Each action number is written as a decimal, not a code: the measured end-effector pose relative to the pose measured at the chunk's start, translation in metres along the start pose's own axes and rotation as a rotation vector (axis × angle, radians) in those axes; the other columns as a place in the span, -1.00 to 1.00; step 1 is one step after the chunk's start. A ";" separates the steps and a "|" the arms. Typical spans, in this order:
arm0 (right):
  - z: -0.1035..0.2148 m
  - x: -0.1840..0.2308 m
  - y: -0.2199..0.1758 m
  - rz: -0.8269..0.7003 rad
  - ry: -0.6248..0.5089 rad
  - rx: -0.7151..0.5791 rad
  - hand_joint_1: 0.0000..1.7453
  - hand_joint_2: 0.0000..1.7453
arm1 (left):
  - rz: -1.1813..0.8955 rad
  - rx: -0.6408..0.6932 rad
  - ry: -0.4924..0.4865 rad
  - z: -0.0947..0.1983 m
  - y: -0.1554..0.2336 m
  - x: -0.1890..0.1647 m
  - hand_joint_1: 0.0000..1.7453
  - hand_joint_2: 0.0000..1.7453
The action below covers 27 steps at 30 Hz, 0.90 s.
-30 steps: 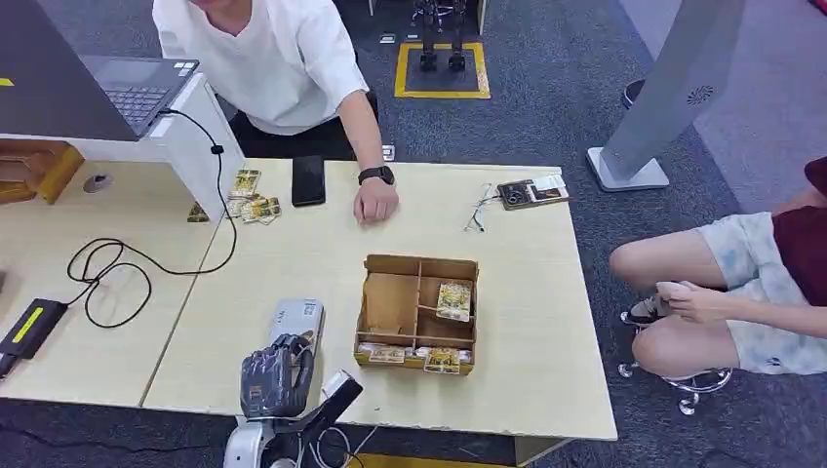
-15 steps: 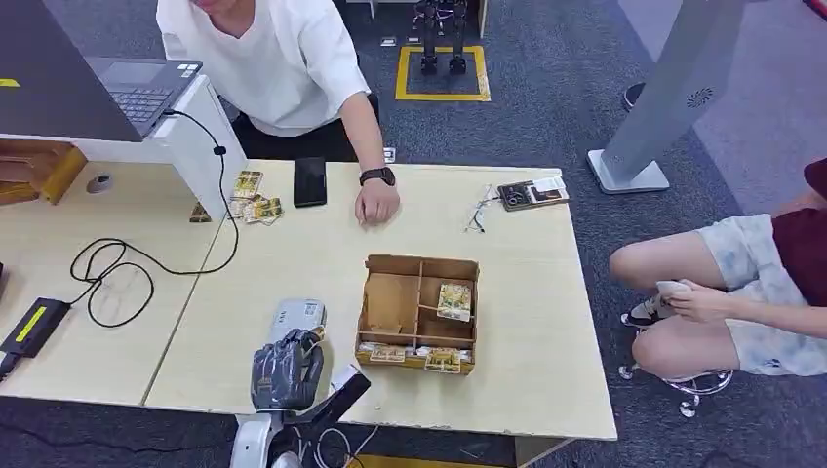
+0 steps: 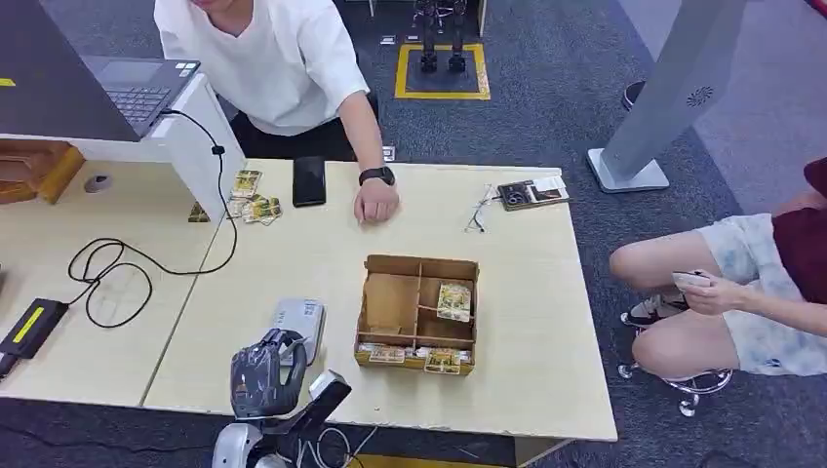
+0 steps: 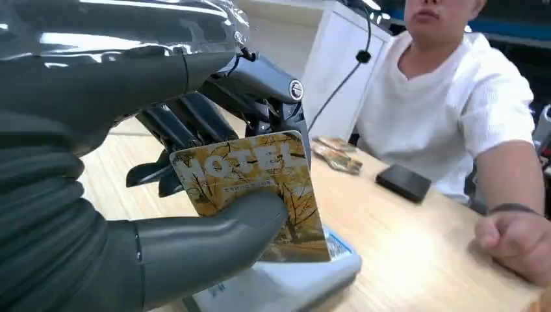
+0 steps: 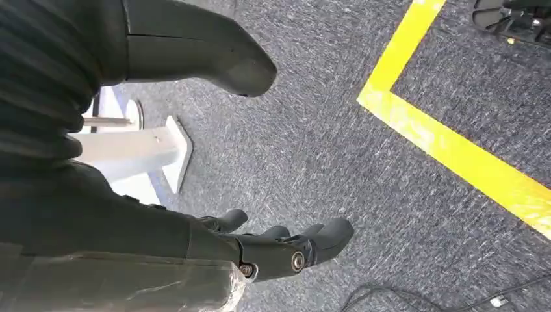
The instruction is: Pass the card to the sensor for recognition and then transmit it.
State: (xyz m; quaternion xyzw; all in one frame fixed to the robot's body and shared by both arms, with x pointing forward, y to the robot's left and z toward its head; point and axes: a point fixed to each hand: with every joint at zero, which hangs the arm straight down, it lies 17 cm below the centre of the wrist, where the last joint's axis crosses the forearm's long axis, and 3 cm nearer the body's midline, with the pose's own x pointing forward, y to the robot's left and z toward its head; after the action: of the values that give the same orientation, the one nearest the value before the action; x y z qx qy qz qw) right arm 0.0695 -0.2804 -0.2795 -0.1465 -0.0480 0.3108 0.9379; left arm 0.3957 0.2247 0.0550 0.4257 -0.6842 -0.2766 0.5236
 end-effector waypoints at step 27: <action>0.000 0.000 -0.002 0.018 -0.003 -0.010 -1.00 1.00 | 0.161 0.347 0.053 -0.012 0.107 -0.031 1.00 1.00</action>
State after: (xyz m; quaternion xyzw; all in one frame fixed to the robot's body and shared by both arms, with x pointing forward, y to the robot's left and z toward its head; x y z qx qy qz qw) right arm 0.0712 -0.2819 -0.2791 -0.1513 -0.0496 0.3193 0.9342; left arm 0.3789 0.3046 0.1317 0.4605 -0.7395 -0.1005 0.4806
